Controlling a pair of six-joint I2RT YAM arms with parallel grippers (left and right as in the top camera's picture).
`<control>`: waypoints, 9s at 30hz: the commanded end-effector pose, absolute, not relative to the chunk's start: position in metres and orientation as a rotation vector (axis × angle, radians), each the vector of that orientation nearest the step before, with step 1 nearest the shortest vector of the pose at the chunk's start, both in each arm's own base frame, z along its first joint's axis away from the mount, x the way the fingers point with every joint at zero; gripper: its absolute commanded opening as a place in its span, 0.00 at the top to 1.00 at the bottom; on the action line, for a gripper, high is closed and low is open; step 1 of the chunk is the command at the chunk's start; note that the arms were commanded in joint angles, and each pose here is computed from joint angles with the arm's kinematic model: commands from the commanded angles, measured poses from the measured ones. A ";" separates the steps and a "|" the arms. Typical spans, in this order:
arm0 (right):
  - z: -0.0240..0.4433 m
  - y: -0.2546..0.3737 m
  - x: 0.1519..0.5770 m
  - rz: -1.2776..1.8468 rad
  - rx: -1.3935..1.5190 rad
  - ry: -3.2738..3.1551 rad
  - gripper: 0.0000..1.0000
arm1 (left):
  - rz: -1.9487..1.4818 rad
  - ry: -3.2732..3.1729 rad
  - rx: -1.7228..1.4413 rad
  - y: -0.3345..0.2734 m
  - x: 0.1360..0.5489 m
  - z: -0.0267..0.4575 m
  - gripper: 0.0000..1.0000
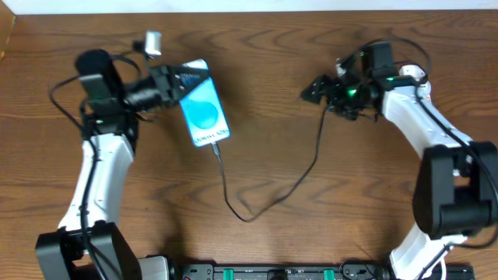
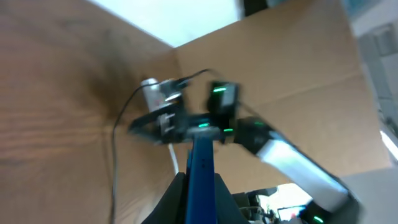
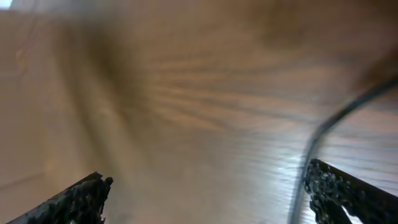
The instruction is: Plug charger to phone and switch on socket
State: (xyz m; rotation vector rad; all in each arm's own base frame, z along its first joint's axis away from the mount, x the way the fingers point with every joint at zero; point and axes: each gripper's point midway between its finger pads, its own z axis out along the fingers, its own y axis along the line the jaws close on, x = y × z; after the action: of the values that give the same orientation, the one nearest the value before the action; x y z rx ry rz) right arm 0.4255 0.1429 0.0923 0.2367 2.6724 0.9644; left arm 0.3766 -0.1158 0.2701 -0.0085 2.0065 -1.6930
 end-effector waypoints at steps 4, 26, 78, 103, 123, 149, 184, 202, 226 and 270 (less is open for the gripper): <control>0.141 0.109 0.438 0.677 0.164 2.533 0.01 | -1.465 2.186 -0.169 -0.133 0.380 0.198 0.93; 0.155 0.105 0.438 0.633 0.135 2.498 0.01 | -1.462 2.581 -0.031 -0.224 0.349 0.076 0.92; 0.159 0.100 0.449 0.547 0.136 2.452 0.01 | -1.219 2.770 -0.072 -0.244 0.334 0.017 0.93; 0.157 0.100 0.447 0.547 0.138 2.465 0.01 | -1.182 2.767 -0.081 -0.242 0.337 0.015 0.93; 0.157 0.108 0.445 0.554 0.117 2.467 0.01 | -1.211 2.749 -0.143 -0.229 0.346 0.018 0.92; 0.159 0.109 0.447 0.556 0.112 2.456 0.01 | -0.900 2.898 -0.293 -0.196 0.333 -0.013 0.15; 0.160 0.109 0.448 0.557 0.111 2.452 0.01 | -0.536 2.904 -0.327 -0.173 0.336 -0.031 0.14; 0.160 0.109 0.447 0.556 0.112 2.453 0.01 | -0.299 2.816 -0.369 -0.141 0.354 -0.025 0.14; 0.161 0.109 0.449 0.557 0.109 2.442 0.01 | -0.131 2.625 -0.236 -0.044 0.259 0.163 0.14; 0.272 -0.036 0.435 0.280 -0.021 2.434 0.01 | -0.099 2.380 -0.264 -0.024 0.238 0.219 0.14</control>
State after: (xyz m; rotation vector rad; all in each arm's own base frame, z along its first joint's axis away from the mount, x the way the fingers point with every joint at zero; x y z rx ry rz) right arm 0.4362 -0.0061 0.2563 0.0293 2.4765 0.3639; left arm 0.2375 -0.0269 0.2177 -0.2717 2.3850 -0.1250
